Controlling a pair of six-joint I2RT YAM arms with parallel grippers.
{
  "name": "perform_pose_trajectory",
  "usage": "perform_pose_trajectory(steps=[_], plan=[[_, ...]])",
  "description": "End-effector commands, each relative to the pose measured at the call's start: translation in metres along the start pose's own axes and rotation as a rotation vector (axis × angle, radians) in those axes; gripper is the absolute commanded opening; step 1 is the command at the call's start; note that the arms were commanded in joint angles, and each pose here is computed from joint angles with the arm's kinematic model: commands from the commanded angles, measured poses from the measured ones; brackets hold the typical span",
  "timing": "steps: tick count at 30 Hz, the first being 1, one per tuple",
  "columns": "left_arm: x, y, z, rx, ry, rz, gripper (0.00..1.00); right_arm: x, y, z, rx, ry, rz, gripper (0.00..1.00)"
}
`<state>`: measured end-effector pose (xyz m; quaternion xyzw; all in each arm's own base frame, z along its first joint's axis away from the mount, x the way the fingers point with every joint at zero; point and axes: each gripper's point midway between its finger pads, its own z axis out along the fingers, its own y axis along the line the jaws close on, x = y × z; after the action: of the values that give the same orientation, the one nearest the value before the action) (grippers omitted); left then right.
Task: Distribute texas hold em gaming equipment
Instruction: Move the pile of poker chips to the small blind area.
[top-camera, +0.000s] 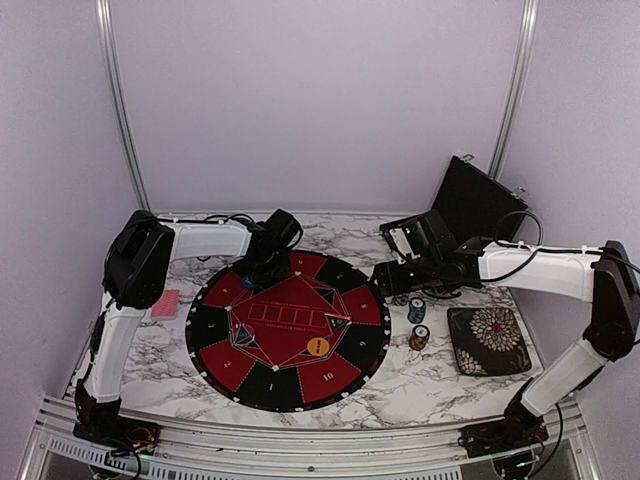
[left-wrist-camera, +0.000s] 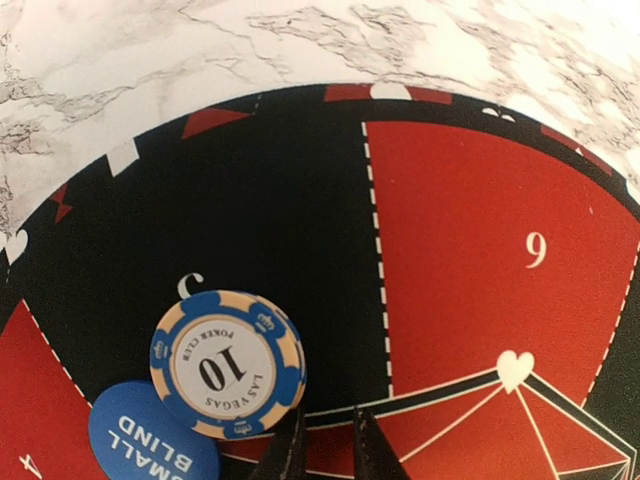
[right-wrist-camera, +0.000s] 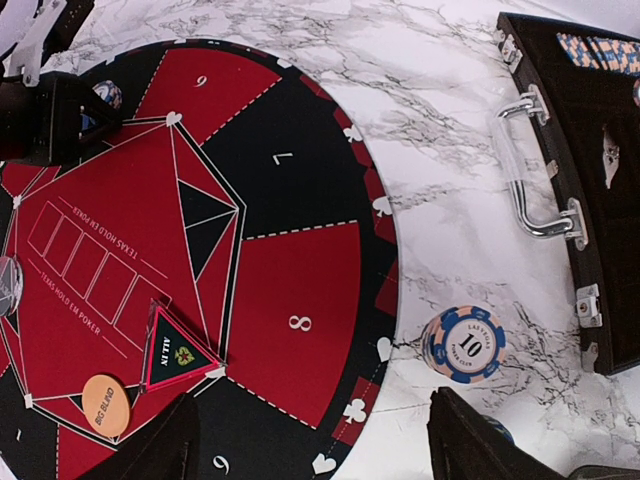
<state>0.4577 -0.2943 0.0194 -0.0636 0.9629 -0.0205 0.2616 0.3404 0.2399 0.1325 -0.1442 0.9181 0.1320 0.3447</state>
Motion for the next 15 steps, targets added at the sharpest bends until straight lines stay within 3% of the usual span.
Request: perform_pose_trajectory(steps=[1,15], plan=[[0.021,0.050,0.022,-0.150,0.104,0.037,0.17,-0.012,-0.003,-0.002,0.015,-0.016,0.013,0.76],[0.004,0.054,0.035,-0.134,0.107,0.016,0.17,-0.013,-0.004,0.000,0.025,-0.007,0.011,0.76]])
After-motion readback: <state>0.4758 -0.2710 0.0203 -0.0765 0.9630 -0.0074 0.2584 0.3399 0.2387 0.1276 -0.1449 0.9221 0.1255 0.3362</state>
